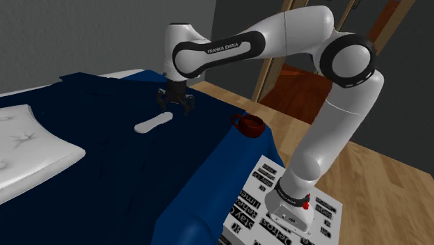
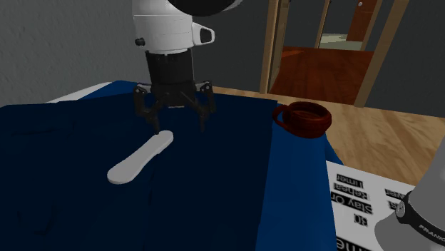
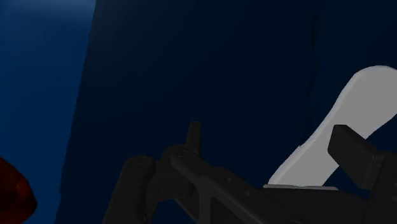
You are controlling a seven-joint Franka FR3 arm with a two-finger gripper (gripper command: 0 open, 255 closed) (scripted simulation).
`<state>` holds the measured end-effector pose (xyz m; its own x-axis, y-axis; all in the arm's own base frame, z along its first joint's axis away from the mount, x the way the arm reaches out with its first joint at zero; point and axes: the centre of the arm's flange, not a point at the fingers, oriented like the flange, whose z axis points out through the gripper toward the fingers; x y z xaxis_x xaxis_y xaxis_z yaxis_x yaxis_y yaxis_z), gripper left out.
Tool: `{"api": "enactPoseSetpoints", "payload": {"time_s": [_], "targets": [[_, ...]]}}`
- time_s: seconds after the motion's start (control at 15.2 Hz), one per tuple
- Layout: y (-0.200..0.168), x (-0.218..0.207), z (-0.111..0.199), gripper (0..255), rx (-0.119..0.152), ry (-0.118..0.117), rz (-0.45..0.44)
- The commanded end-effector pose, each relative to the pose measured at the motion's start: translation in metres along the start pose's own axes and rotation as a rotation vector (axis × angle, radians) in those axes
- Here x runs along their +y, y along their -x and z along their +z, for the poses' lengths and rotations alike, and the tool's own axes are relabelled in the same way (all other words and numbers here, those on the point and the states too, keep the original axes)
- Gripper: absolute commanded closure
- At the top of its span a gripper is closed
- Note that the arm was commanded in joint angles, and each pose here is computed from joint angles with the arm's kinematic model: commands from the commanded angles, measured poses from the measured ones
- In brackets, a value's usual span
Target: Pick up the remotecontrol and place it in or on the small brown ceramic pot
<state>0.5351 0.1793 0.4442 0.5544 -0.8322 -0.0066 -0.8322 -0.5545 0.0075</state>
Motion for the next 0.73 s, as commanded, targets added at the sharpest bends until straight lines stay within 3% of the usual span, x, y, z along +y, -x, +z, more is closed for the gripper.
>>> {"api": "enactPoseSetpoints", "payload": {"time_s": [0.0,0.66], "targets": [[-0.008,-0.020,0.012,0,0.000,-0.005,0.071],[-0.075,-0.106,0.069,0,0.000,-0.027,0.387]]}}
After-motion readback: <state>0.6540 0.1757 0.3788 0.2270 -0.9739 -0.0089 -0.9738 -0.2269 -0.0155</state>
